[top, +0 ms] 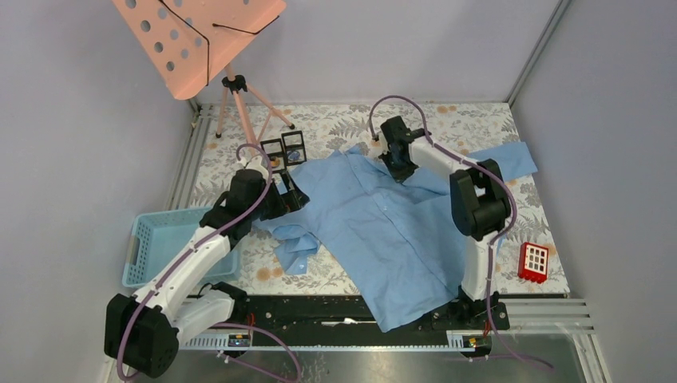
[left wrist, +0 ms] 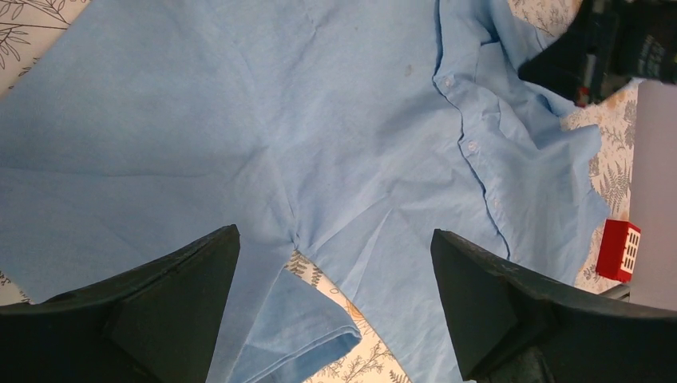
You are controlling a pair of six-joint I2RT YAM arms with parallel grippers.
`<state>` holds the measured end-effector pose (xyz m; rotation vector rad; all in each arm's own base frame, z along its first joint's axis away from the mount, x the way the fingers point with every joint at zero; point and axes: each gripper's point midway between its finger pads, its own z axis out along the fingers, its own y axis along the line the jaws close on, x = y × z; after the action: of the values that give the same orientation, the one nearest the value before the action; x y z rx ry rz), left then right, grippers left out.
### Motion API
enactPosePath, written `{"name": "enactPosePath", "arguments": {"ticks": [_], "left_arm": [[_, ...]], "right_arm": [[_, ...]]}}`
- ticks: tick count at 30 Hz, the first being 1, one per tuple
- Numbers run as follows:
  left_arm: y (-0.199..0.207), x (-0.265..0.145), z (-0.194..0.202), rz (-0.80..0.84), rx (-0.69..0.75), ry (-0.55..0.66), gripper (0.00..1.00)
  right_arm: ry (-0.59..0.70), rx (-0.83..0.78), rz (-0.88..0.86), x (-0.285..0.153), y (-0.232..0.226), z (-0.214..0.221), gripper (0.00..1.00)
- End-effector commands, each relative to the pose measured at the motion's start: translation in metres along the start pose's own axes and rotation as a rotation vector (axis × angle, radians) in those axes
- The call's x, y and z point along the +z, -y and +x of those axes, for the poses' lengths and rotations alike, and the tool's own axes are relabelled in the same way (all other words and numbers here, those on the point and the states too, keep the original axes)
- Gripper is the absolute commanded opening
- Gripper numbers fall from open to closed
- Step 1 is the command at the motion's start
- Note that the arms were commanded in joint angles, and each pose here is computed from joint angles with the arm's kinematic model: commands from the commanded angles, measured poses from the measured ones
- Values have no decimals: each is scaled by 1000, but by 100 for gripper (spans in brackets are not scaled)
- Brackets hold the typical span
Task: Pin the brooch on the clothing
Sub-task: Flatten out the clothes at the center of the board.
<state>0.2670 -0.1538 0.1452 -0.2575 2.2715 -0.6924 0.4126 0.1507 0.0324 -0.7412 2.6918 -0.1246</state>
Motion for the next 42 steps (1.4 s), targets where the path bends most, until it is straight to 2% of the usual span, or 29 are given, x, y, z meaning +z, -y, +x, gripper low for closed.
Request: {"name": "enactPosePath", "arguments": {"ticks": [1,12,17,21,28,33,42], "left_arm": [[8,7,-12,31,-2,35,99],[42,32,-48,98,30,42,99],[68,54,-55,134,102,16,99],[94,75,-59,171,182,-6,99],[121,126,-72,213,223,-70,99],[135,165,-57,225,288,-172,98],[132,212,-18,204,341,-288,99]], "right_arm": [[121,78,-15,-33,-13,-3,0],[103,182,-155,-57,-60,60,0],[93,215,-214,-60,-89,87,0],[119,231,-228,-70,-97,93,0],[132,292,-276,-78,-106,95,0],[133,309,-304,-74,-112,104,0],[140,310,-327,-72,-116,105,0]]}}
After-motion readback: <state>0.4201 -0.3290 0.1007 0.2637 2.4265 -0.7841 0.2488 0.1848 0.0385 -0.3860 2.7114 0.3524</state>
